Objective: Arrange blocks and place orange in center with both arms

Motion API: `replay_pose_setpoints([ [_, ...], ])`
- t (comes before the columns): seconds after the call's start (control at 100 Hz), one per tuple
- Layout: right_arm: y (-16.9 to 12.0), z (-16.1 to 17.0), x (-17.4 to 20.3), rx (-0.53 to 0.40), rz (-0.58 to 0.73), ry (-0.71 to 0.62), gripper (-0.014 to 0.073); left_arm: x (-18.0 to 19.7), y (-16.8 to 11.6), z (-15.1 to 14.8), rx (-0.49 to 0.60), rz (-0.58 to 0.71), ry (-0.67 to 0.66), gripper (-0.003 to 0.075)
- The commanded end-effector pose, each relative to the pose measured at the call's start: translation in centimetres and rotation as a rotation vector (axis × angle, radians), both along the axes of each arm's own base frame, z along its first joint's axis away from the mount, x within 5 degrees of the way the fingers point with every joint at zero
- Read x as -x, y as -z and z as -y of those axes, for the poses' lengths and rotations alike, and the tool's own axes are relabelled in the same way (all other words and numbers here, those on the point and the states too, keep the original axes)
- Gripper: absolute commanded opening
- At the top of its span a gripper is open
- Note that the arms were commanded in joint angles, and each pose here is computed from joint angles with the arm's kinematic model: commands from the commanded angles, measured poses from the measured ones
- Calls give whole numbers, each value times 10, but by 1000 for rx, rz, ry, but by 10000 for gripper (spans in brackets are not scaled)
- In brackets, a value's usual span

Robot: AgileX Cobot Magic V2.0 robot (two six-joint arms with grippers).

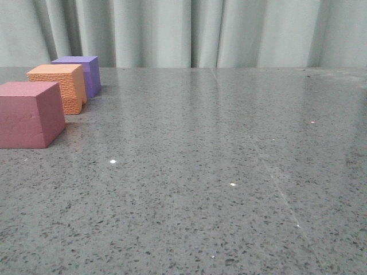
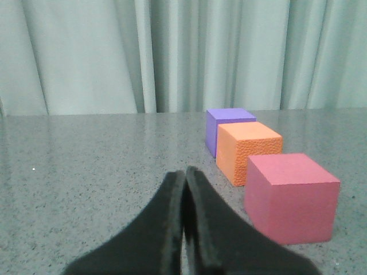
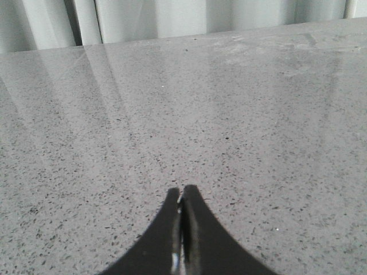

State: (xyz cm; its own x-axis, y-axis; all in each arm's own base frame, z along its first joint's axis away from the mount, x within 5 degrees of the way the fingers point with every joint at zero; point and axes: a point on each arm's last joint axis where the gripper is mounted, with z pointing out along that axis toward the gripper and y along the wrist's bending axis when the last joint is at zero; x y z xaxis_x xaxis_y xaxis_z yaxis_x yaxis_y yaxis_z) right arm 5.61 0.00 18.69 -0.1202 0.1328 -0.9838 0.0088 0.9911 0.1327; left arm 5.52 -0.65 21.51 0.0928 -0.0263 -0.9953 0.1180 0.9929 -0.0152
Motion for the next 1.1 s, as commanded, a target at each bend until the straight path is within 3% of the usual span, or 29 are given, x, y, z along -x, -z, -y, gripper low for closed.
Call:
replay_pose_setpoints([
  [0.0,-13,0,1,8,114,1,-120,1,8,2,16,72,20,-19],
  [1.09,-13,0,1,8,114,1,-120,1,9,2,8,65,18,-19],
])
